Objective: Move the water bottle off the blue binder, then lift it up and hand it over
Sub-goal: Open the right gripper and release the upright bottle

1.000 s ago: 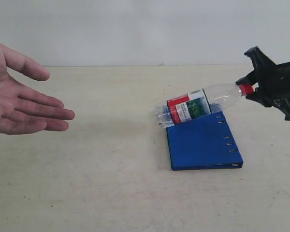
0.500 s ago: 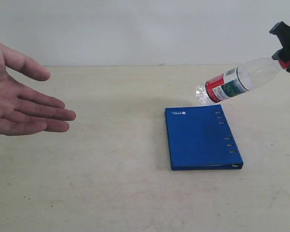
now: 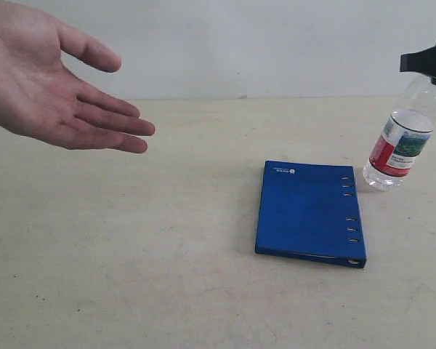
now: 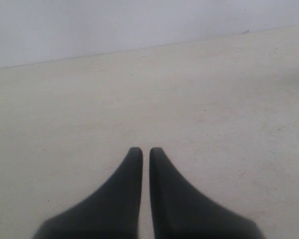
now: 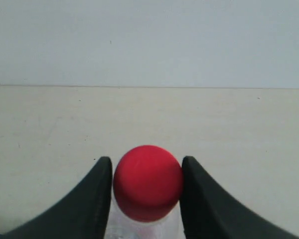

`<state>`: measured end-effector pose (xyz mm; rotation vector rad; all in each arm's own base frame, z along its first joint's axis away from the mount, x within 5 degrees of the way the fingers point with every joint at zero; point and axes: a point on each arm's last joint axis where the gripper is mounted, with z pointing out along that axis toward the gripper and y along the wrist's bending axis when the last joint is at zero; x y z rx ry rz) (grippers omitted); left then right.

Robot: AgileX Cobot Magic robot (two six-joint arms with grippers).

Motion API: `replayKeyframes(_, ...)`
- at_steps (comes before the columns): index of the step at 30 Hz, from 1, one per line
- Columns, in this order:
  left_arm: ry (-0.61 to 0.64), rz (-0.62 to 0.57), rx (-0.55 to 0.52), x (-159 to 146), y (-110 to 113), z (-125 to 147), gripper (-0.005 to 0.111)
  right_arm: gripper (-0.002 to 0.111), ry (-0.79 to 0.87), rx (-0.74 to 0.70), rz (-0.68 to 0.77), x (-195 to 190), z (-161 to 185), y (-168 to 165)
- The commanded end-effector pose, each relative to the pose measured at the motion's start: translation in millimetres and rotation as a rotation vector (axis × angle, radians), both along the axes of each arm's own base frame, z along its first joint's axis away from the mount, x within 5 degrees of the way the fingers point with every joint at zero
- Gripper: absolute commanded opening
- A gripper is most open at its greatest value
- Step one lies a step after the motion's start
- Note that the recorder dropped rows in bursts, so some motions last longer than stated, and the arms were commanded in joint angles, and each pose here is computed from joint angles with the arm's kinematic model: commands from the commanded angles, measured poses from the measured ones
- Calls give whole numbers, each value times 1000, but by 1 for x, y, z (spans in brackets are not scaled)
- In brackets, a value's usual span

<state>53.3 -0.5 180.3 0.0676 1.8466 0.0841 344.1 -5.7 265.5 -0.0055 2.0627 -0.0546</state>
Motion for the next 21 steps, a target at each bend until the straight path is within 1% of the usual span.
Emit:
replayKeyframes(1,-4,-3,-3,0,0,0,5,0,-9,-17,8,1,3,-2)
replayKeyframes(4,-4,-3,-3,0,0,0,5,1,-9,-29,12,1,3,-2)
replayKeyframes(5,-4,-3,-3,0,0,0,5,4,-8,-31,13,1,3,-2)
replayKeyframes(6,-4,-3,-3,0,0,0,5,10,-8,-32,12,1,3,-2)
replayKeyframes(10,-4,-3,-3,0,0,0,5,40,-8,-37,12,1,3,-2)
replayKeyframes(11,-4,-3,-3,0,0,0,5,45,-7,-39,13,1,3,-2)
replayKeyframes(12,-4,-3,-3,0,0,0,5,47,-7,-43,15,1,3,-2)
replayKeyframes(15,-4,-3,-3,0,0,0,5,49,-21,-47,23,-1,7,-1)
replayKeyframes(18,-4,-3,-3,0,0,0,5,49,-62,-68,52,-7,21,2)
replayKeyframes(21,-4,-3,-3,0,0,0,5,49,-117,-71,49,-16,39,2)
